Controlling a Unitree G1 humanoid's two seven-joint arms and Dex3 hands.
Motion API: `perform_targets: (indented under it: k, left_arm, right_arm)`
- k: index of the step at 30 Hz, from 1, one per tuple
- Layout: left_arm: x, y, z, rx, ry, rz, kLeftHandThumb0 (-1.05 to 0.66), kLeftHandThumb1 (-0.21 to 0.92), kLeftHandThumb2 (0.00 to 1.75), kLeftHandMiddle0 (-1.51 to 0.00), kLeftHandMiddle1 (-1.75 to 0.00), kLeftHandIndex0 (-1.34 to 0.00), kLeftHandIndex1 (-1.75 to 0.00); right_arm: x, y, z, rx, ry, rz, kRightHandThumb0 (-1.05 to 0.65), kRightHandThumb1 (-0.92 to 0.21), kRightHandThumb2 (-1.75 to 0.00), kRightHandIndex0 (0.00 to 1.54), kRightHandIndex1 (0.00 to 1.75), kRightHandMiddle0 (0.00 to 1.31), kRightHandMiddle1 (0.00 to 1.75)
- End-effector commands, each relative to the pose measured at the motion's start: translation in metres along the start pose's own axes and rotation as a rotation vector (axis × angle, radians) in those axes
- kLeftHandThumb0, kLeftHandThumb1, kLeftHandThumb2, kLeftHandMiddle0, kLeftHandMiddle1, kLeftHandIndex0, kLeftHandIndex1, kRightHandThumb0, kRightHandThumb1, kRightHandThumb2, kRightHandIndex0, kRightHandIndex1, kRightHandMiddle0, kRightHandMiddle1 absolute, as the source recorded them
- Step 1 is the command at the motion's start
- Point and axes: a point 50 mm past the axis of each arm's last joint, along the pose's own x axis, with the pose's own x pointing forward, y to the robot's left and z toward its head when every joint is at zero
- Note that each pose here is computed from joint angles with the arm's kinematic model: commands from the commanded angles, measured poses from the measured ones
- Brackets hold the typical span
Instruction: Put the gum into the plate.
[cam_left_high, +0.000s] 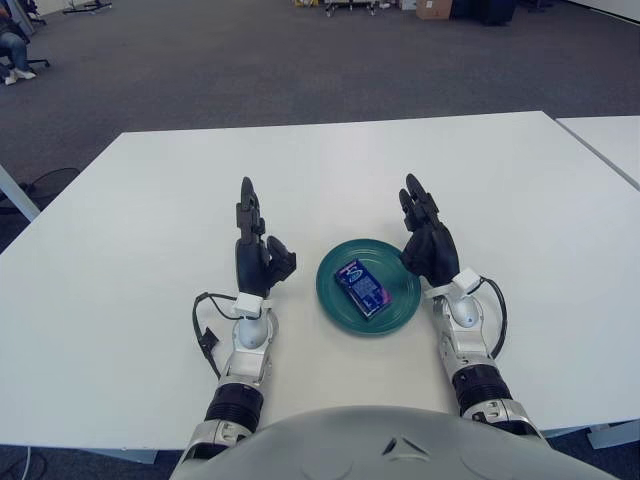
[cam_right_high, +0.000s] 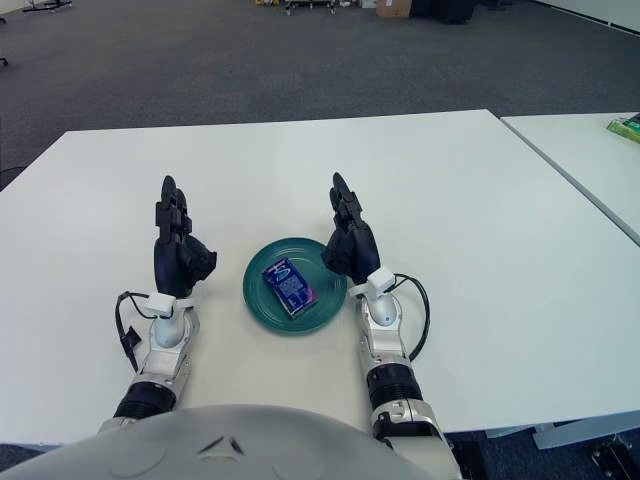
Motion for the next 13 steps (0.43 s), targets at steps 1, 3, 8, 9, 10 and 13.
perform_targets:
  k: [1,3,8,9,10,13]
  left_arm:
    - [-0.05,0.008,-0.017,0.032,0.184,-0.06,-1.05,0.92,0.99,0.0,0.0,0.0,0.0]
    - [-0.051,0.01,-0.014,0.017,0.183,-0.069,-1.05,0.92,0.99,0.0,0.0,0.0,0.0]
    - [-0.053,0.014,-0.01,-0.089,0.2,-0.07,-1.05,0.92,1.02,0.0,0.0,0.0,0.0]
    - [-0.053,0.014,-0.009,-0.103,0.201,-0.068,-1.05,0.92,1.02,0.0,0.0,0.0,0.0]
    - [-0.053,0.014,-0.009,-0.121,0.202,-0.064,-1.05,0.92,1.03,0.0,0.0,0.0,0.0]
    - [-0.055,0.016,-0.005,-0.152,0.205,-0.051,-1.05,0.92,1.08,0.0,0.0,0.0,0.0]
  right_arm:
    - [-0.056,-0.011,-0.024,0.029,0.189,-0.086,-0.82,-0.92,-1.19,0.0,0.0,0.0,0.0]
    - [-0.057,-0.011,-0.021,0.021,0.18,-0.092,-0.81,-0.92,-1.19,0.0,0.0,0.0,0.0]
    - [-0.061,-0.011,-0.015,-0.004,0.222,-0.101,-0.82,-0.92,-1.19,0.0,0.0,0.01,0.01]
    - [-0.062,-0.011,-0.013,-0.005,0.228,-0.101,-0.82,-0.92,-1.19,0.0,0.0,0.01,0.01]
    - [-0.062,-0.011,-0.013,-0.009,0.24,-0.101,-0.82,-0.92,-1.19,0.0,0.0,0.02,0.01]
    - [-0.063,-0.009,-0.01,-0.022,0.276,-0.098,-0.83,-0.92,-1.19,0.0,0.0,0.02,0.01]
